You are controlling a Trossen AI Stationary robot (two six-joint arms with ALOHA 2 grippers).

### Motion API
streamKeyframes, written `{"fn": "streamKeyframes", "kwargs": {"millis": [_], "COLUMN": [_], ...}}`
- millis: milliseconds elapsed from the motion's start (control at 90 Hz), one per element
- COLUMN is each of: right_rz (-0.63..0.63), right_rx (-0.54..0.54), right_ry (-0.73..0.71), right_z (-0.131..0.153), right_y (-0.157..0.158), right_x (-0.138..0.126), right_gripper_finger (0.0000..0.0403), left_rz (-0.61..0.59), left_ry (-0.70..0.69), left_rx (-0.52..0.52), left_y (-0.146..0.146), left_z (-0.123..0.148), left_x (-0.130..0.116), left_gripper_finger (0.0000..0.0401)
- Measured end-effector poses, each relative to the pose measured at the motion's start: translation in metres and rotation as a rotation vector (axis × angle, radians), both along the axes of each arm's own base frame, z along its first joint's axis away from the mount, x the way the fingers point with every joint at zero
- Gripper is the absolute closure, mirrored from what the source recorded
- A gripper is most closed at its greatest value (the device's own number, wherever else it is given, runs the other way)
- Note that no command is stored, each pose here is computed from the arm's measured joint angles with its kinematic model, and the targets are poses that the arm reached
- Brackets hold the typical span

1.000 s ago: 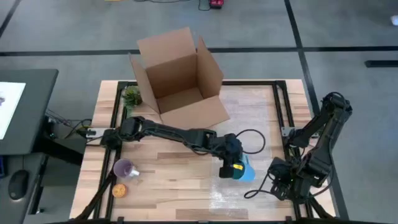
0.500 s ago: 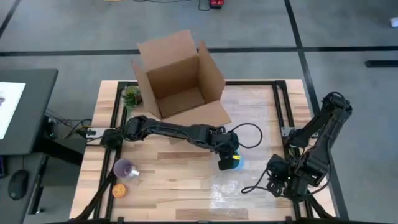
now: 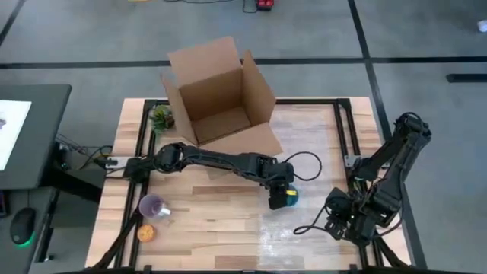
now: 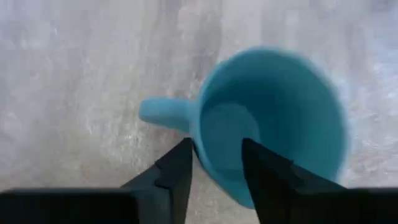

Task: Wrap mug
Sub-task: Wrap the blue mug with the bubble wrap

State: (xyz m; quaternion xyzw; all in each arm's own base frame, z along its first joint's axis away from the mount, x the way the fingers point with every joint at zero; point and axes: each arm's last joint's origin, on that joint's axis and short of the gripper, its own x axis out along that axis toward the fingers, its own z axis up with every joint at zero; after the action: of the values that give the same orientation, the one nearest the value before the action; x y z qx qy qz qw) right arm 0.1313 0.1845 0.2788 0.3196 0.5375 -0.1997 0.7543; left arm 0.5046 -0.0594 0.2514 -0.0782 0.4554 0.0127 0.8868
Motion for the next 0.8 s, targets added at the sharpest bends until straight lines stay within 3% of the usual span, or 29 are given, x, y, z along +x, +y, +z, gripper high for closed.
{"fn": "streamKeyframes", "kwargs": {"millis": [333, 567, 800], "right_rz": [0.025, -0.019, -0.074], "right_rx": [-0.026, -0.355, -0.506], "right_ry": [-0.042, -0.295, -0.325], "right_z": [0.006, 0.012, 0.018], "right_y": [-0.006, -0.036, -0.097], "right_x": [0.002, 0.035, 0.095], "right_gripper_finger": [0.0275, 0.0275, 0.0275], "left_rz": [-0.029, 0.085, 0.306], "left_ry": [-0.055, 0.022, 0.028], "left_rx": [0.026, 0.169, 0.331], "left_y": [0.002, 0.002, 0.01], "left_z": [0.081, 0.126, 0.178], "left_x": [-0.039, -0.093, -0.164], "left_gripper_finger": [0.0256, 0.0256, 0.0255]}}
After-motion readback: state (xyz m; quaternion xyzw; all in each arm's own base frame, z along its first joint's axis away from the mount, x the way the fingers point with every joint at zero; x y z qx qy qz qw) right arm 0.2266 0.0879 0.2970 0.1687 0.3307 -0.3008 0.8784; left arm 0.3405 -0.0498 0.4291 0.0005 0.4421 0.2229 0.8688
